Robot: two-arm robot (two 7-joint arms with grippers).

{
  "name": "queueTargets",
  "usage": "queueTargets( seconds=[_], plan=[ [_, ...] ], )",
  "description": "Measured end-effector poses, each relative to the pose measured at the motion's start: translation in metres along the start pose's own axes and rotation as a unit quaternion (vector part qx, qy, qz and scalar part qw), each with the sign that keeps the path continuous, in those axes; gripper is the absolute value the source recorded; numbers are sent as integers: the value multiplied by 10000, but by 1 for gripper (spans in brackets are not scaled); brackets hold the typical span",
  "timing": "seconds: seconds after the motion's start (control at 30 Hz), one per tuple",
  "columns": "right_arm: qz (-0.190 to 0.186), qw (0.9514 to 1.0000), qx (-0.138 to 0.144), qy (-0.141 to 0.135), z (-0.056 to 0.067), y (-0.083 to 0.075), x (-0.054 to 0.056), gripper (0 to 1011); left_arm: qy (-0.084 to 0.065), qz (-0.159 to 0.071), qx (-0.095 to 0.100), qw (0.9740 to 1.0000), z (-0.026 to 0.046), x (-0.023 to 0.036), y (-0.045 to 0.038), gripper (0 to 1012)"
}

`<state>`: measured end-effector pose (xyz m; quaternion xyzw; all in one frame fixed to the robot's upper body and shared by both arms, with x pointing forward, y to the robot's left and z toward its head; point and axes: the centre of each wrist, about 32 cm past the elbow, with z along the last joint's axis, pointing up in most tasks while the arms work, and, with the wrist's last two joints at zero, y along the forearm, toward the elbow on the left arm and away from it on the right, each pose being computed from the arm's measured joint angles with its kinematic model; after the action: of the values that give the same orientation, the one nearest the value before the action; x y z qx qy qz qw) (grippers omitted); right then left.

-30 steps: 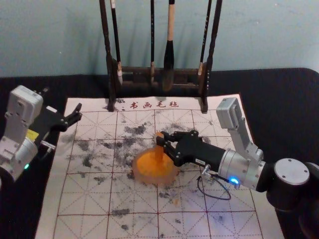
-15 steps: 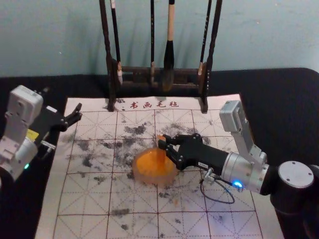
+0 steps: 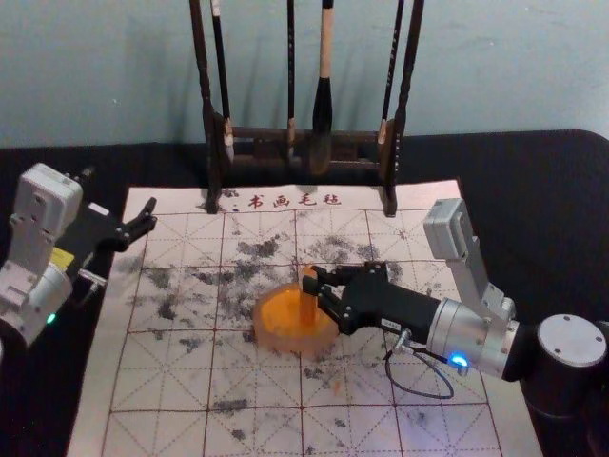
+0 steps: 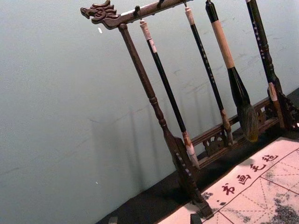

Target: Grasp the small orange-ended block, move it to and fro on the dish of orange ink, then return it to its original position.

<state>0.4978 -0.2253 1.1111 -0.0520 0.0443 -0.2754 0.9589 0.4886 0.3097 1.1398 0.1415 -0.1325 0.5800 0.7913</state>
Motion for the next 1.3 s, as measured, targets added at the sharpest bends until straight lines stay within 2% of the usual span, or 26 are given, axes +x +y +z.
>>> queueTargets(
  seconds=[0.53, 0.93, 1.3],
  plan=[
    [139, 9999, -35, 26, -22, 30, -75, 138, 0, 0, 0, 10000, 0, 0, 0, 1002],
    [212, 9998, 18, 39, -11, 138, -116, 138, 0, 0, 0, 10000, 0, 0, 0, 1001],
    [198, 9998, 12, 5, -18, 237, -109, 138, 0, -1, 0, 10000, 0, 0, 0, 1001]
  ],
)
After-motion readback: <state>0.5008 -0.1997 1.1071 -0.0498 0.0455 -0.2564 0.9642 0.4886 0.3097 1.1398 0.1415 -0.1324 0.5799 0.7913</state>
